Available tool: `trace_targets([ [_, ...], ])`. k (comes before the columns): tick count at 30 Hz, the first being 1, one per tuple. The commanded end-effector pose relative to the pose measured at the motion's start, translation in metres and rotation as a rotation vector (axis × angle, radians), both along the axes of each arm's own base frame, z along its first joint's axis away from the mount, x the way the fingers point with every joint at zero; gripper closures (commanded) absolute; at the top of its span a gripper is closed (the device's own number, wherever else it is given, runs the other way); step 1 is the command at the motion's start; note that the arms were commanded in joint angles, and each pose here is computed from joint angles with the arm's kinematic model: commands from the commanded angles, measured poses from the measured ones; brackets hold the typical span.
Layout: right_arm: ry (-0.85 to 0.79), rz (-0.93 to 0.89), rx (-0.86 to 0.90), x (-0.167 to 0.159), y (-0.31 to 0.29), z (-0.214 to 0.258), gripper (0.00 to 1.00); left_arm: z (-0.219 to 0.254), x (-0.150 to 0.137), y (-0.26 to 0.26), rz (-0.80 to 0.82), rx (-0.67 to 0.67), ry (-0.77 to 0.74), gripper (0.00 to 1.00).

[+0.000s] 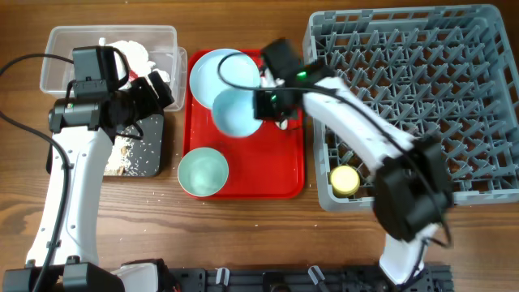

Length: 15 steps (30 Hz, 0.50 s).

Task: Sort waste into correct bins and load items into the dishwasher rack
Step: 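Grasp light-blue bowl on red tray with right gripper, then place light-blue bowl upright in the back of the dish rack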

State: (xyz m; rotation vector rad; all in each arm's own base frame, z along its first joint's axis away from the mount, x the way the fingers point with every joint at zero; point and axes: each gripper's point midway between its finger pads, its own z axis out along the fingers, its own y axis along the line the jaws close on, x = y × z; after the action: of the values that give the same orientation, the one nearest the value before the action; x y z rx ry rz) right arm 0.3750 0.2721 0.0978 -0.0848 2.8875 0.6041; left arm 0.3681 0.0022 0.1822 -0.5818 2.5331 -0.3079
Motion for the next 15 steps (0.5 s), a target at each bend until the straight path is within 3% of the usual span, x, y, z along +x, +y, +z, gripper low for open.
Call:
trace_targets([
  [1,-0.222,-0.105,-0.1,0.024,-0.048,0.065,0.96,0.004,0.003,0.001,-0.004,0.001,-0.011,0.0],
  [9,-0.483,-0.283,-0.31,0.044,-0.125,0.134,0.96,0.004,0.003,0.001,-0.004,0.001,-0.011,0.0],
  [15,-0.666,-0.501,-0.69,0.06,-0.203,0.169,0.96,0.004,0.003,0.001,-0.004,0.001,-0.011,0.0],
])
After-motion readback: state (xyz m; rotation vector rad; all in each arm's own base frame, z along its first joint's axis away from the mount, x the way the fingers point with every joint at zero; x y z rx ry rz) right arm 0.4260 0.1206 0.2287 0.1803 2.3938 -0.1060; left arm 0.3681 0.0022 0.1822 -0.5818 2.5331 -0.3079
